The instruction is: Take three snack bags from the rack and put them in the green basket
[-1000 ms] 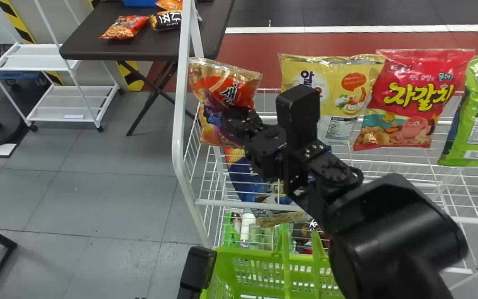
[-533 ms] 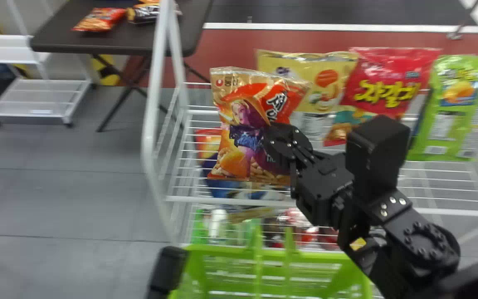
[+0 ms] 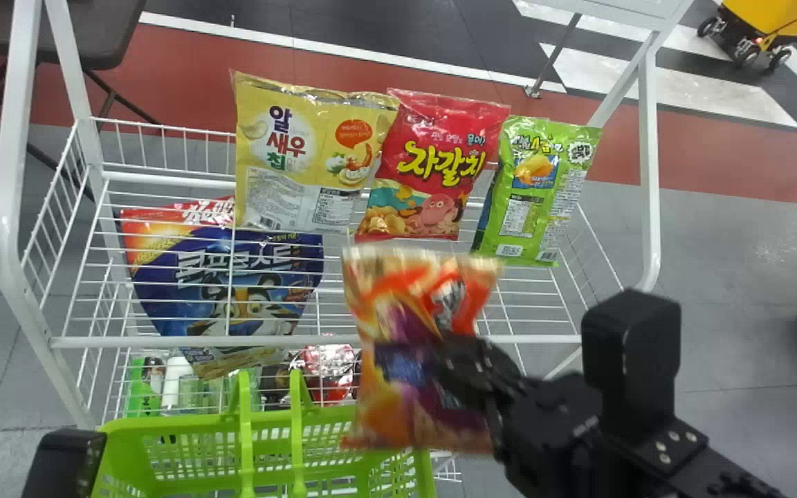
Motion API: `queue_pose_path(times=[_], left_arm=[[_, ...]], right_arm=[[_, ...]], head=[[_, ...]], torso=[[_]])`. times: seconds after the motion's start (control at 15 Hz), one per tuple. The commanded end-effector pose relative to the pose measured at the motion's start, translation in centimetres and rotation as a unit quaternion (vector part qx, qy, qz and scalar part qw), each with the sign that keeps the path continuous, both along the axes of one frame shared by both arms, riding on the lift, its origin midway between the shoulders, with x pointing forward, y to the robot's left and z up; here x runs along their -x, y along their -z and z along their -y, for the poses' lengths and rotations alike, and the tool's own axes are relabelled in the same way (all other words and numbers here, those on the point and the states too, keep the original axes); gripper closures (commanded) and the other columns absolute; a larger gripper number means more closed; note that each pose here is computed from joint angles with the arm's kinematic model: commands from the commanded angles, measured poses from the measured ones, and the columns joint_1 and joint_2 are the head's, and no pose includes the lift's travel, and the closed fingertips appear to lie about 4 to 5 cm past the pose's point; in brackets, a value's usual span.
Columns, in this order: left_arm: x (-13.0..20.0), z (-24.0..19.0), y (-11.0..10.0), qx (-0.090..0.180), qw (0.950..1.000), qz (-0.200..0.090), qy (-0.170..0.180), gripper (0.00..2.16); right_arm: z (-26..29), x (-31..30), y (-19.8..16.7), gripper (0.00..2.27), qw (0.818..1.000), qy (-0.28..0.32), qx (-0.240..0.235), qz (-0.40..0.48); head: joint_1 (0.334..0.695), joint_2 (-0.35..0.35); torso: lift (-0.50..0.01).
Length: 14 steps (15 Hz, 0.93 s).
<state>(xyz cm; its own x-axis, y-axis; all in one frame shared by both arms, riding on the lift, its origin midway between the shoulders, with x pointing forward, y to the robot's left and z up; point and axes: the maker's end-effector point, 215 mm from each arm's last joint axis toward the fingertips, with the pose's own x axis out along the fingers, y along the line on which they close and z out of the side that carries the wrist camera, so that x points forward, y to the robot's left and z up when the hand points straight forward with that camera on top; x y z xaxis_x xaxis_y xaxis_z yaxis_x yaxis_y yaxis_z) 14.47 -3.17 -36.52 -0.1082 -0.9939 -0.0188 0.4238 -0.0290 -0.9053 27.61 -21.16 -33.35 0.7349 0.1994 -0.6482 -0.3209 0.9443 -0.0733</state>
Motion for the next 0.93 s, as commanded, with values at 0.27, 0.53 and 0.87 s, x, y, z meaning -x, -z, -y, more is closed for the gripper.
queue_pose_path(times=[0.27,0.53,0.87], left_arm=[[-0.7,0.4,-0.1,0.001,1.0000,0.009,-0.005,1.93],[-0.7,0.4,-0.1,0.000,1.0000,0.009,-0.004,1.93],[-0.3,0.6,-0.3,0.002,1.0000,0.009,0.000,1.93]], right_arm=[[-5.0,8.7,5.1,2.16,0.981,-0.047,-0.083,-0.171],[-10.3,9.9,4.7,2.16,0.967,-0.096,-0.143,-0.188],[-9.3,8.6,8.7,0.00,0.967,-0.074,-0.114,-0.216]], head=[[0.695,-0.350],[0.695,-0.350],[0.695,-0.350]], torso=[[-0.015],[-0.015],[-0.015]])
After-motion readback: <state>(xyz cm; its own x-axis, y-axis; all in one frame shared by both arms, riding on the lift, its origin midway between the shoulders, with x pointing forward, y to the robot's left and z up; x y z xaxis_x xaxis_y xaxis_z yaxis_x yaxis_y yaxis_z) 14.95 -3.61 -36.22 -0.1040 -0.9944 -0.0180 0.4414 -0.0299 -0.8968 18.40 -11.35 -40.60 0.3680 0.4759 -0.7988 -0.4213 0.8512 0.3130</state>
